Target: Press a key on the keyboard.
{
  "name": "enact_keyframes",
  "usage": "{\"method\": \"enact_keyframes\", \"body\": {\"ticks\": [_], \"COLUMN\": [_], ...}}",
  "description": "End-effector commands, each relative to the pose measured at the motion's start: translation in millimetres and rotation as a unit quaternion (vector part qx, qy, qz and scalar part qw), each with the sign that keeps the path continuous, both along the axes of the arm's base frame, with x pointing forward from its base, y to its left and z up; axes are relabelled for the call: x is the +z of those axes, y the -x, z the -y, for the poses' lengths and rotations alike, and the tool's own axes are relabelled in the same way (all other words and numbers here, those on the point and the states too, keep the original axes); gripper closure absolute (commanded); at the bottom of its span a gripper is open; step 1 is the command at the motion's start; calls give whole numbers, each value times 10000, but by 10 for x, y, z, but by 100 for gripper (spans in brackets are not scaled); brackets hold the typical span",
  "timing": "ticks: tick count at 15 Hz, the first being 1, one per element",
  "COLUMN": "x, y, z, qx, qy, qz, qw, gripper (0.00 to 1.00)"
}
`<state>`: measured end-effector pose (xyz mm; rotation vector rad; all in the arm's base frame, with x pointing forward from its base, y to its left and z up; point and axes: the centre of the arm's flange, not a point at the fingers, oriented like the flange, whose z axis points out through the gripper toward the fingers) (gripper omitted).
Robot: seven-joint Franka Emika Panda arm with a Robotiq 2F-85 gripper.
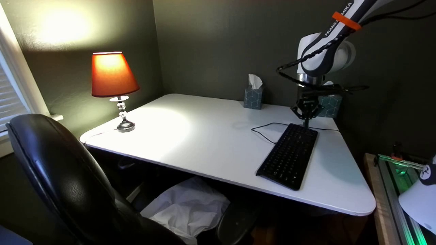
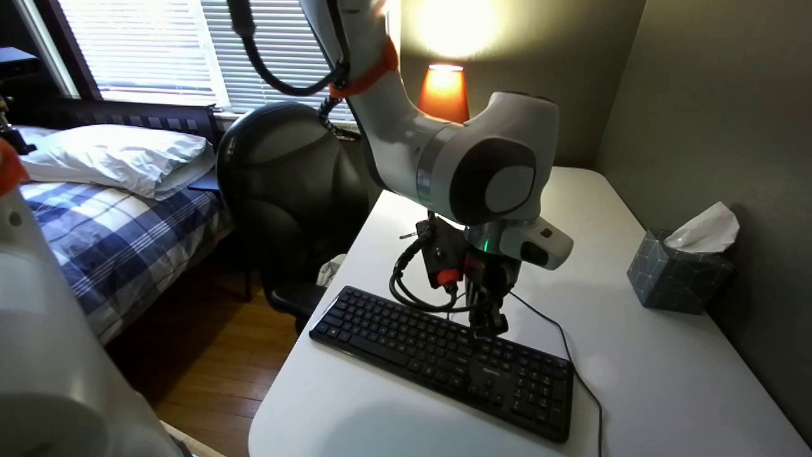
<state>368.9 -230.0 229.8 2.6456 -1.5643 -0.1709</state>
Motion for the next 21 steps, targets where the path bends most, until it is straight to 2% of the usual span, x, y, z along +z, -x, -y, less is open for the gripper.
{"method": "enact_keyframes", "body": {"ticks": [1,14,21], "x": [-229,-589,-667], "y": [-64,166,214], "z": [59,314,363], "qx": [-113,-843,-1082], "qy": [-79,-315,-570], "qz": [-109,-546,-430], "qw": [9998,9944,9916], "gripper": [100,100,100]}}
